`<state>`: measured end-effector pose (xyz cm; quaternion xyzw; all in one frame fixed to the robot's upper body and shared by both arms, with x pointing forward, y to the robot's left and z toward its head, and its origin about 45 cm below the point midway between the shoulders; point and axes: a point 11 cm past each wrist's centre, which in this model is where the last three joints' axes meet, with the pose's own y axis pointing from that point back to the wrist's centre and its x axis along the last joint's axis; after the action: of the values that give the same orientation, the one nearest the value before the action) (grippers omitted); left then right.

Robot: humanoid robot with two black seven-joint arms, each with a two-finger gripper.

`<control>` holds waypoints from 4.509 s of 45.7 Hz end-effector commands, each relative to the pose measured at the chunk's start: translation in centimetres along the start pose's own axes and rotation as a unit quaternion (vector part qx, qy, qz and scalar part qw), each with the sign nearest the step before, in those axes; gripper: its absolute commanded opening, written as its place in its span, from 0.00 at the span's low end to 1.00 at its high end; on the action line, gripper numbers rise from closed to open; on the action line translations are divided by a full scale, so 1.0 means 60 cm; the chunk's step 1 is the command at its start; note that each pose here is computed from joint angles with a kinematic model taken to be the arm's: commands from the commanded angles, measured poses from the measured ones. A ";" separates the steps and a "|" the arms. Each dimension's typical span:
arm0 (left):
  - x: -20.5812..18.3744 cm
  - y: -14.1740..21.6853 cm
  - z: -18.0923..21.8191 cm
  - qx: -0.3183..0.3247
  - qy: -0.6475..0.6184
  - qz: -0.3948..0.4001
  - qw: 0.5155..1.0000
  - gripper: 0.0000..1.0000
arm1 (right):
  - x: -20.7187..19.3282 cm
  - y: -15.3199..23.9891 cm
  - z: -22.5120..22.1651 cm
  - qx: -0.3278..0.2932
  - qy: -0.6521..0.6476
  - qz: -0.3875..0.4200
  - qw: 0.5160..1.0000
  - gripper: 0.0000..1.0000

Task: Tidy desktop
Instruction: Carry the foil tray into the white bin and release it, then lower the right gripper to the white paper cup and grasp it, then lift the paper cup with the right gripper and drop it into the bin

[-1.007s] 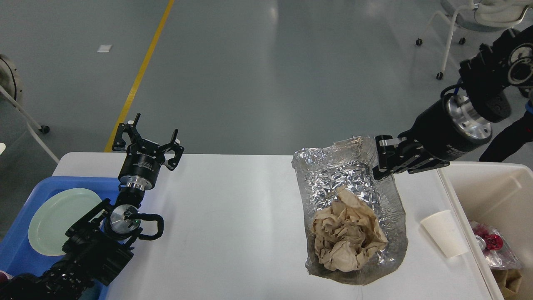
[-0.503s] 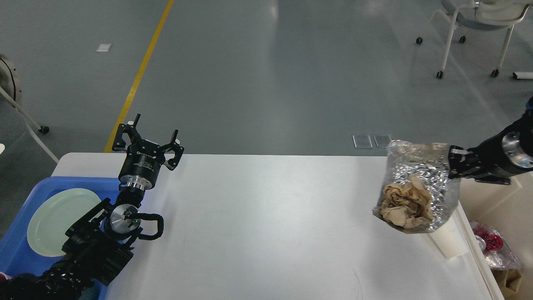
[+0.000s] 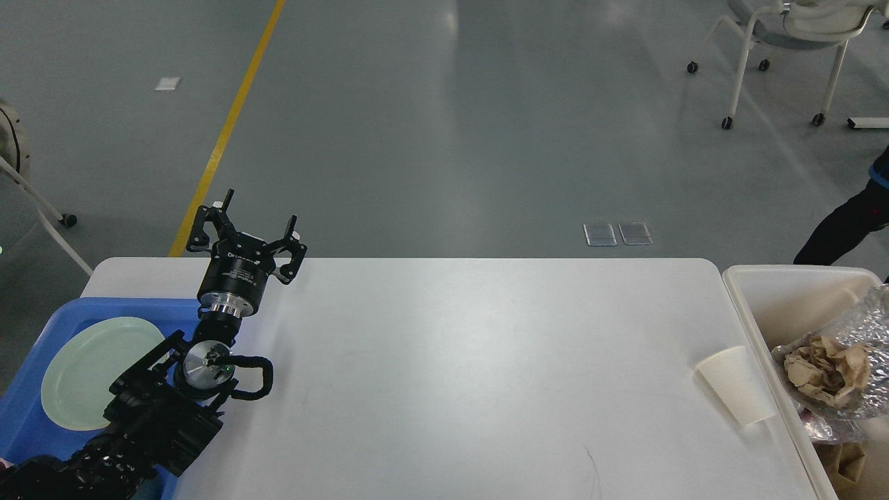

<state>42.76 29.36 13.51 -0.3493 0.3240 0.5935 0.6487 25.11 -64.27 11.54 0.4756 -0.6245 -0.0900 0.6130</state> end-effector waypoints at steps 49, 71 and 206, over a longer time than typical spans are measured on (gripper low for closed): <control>-0.001 -0.001 0.000 0.000 0.000 0.000 1.000 0.99 | -0.168 0.348 -0.440 0.210 0.312 -0.366 0.851 1.00; 0.000 0.000 0.001 -0.001 0.000 0.001 1.000 0.99 | -0.203 0.272 -0.311 0.117 0.367 -0.348 0.855 1.00; 0.000 0.000 0.001 -0.001 0.000 0.001 1.000 0.99 | -0.136 0.421 -0.400 0.177 0.410 -0.375 0.812 0.00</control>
<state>42.76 29.41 13.50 -0.3496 0.3239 0.5940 0.6481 30.29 -27.11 33.33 0.8035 -0.0276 0.0435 0.5930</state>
